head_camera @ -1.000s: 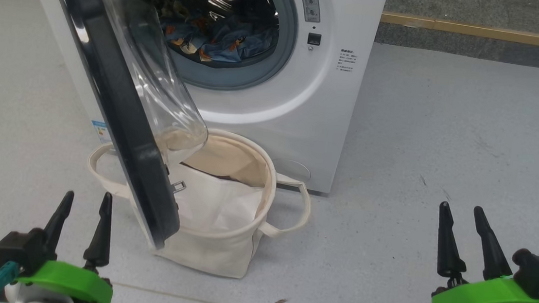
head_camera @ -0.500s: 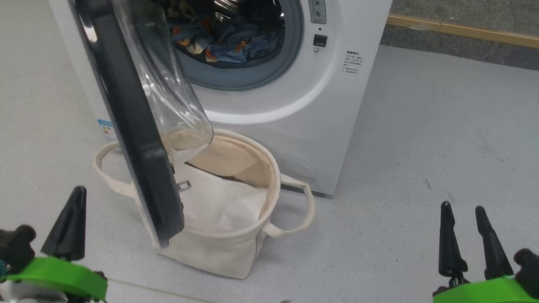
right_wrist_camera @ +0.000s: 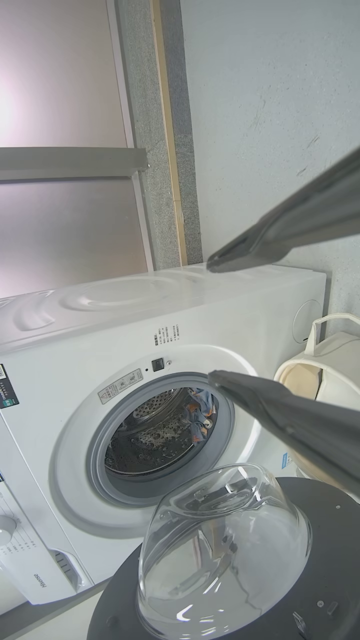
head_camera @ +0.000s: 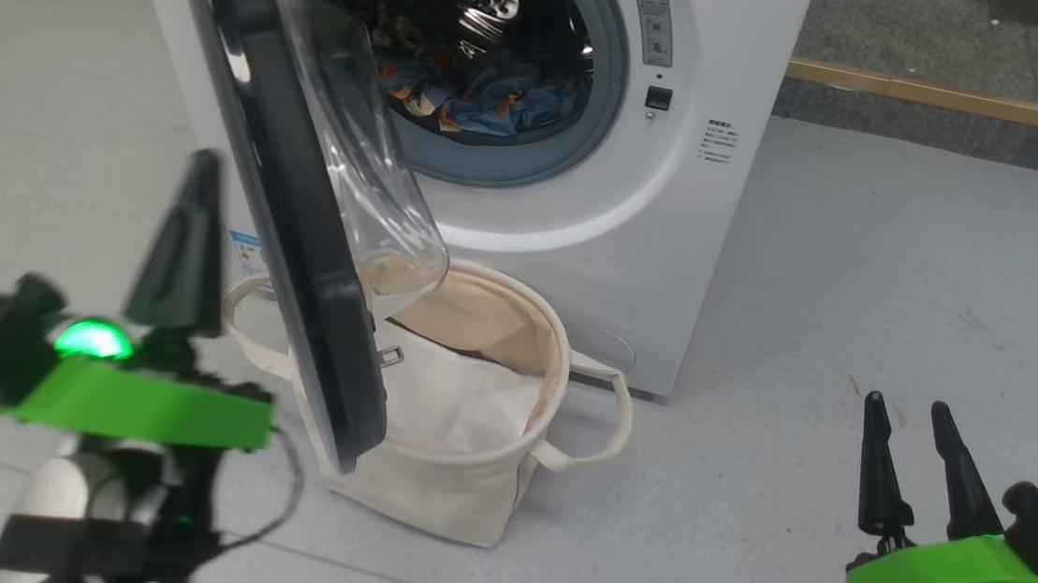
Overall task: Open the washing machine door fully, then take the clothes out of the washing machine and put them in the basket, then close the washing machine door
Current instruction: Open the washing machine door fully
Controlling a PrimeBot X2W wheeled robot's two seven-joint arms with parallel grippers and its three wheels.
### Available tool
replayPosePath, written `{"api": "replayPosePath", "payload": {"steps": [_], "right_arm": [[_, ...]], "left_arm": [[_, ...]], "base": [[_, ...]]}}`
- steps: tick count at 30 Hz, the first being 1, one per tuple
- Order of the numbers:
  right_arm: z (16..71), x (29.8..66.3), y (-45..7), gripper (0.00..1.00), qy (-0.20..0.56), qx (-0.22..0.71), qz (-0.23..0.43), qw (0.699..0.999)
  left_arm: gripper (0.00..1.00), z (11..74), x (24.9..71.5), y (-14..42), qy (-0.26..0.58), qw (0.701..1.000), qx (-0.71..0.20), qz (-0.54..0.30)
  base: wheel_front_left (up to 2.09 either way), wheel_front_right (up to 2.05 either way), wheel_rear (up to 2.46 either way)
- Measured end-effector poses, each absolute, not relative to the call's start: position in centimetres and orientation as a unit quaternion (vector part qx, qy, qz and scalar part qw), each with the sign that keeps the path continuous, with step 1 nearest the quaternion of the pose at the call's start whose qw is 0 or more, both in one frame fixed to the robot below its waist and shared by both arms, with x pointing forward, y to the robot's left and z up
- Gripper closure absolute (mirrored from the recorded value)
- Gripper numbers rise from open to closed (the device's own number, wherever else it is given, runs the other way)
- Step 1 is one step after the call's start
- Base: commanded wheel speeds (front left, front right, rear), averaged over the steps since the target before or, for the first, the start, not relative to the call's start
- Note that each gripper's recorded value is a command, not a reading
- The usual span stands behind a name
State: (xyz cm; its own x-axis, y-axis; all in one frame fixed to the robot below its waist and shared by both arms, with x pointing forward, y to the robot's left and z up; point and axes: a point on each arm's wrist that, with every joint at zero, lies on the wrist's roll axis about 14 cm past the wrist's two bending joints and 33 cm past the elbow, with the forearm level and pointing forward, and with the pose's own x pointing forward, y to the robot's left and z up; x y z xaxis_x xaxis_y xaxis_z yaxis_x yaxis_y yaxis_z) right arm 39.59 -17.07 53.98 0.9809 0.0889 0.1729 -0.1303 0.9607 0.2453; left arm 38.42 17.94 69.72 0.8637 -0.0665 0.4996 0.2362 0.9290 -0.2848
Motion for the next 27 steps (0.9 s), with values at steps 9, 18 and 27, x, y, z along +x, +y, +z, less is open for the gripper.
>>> {"api": "replayPosePath", "payload": {"steps": [9, 18, 27], "right_arm": [[53.6, 39.9, -17.0, 0.00, -0.075, 0.129, 0.056, 0.987], [53.2, 40.0, -17.7, 0.00, -0.070, 0.127, 0.046, 0.988], [52.6, 40.8, -18.5, 0.00, -0.062, 0.121, 0.039, 0.990]], "left_arm": [[1.00, 70.3, 37.8, 8.7, -0.166, 0.931, -0.254, -0.202], [1.00, 62.2, 40.3, 4.1, -0.052, 0.944, -0.268, -0.185], [1.00, 56.2, 43.4, 4.9, -0.012, 0.969, -0.218, -0.112]], "base": [[0.00, 0.00, 0.00], [0.00, 0.00, 0.00], [0.00, 0.00, 0.00]]}}
